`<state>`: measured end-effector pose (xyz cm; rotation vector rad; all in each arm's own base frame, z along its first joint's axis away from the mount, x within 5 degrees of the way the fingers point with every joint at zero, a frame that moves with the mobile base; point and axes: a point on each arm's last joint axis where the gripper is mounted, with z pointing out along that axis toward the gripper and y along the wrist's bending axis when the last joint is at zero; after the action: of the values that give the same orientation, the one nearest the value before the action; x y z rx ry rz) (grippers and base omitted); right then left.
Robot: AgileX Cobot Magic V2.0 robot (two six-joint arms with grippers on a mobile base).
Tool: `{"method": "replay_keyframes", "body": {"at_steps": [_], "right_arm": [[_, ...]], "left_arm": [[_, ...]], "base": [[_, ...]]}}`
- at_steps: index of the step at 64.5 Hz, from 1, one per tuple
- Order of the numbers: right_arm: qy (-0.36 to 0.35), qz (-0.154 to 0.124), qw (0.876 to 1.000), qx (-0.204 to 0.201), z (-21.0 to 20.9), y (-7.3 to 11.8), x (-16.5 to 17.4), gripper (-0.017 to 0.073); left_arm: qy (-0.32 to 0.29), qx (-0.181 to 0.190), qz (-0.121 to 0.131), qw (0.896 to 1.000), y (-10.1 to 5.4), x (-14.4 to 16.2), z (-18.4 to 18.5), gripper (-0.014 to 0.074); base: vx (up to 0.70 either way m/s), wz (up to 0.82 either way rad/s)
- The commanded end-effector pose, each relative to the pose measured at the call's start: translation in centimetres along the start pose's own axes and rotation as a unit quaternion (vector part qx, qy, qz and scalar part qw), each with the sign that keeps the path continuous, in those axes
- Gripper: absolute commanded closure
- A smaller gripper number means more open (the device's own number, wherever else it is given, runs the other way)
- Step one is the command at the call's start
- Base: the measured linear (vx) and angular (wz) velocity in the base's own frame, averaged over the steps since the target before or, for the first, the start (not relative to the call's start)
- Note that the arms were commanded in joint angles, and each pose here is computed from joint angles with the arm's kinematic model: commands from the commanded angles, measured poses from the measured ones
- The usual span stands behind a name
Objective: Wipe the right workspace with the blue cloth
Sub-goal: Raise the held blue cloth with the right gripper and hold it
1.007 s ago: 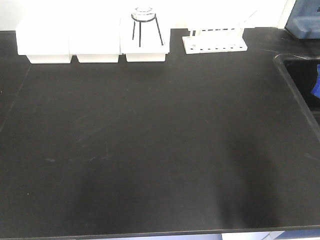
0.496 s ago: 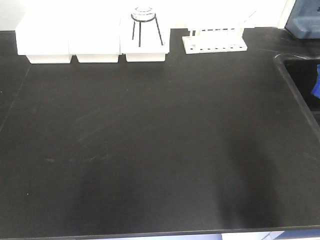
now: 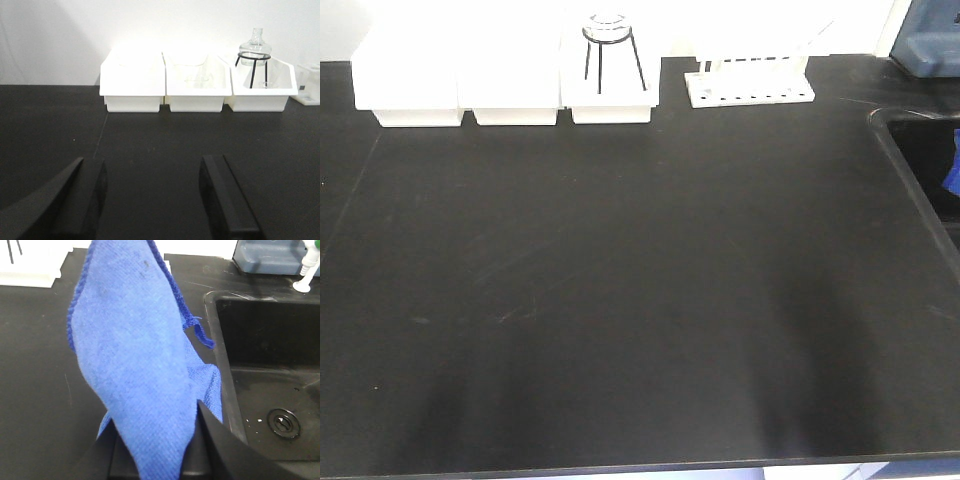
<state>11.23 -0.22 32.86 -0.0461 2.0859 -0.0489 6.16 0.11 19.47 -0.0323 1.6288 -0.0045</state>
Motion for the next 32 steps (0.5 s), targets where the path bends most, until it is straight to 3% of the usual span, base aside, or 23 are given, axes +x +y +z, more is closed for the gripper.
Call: {"method": "replay_keyframes", "body": {"at_steps": [1, 32], "right_arm": [[-0.05, -0.007, 0.999, 0.008, -0.57, -0.18, -1.49, 0.0557], [-0.05, -0.007, 0.999, 0.008, -0.56, -0.18, -1.48, 0.0557]], "left_arm": [[-0.022, 0.005, -0.005, 1.0, -0.05, 0.43, -0.03, 0.0071], [-0.028, 0.005, -0.005, 1.0, -0.04, 0.39, -0.19, 0.0071]], "base": [[0.0, 0.0], [0.0, 0.0]]}}
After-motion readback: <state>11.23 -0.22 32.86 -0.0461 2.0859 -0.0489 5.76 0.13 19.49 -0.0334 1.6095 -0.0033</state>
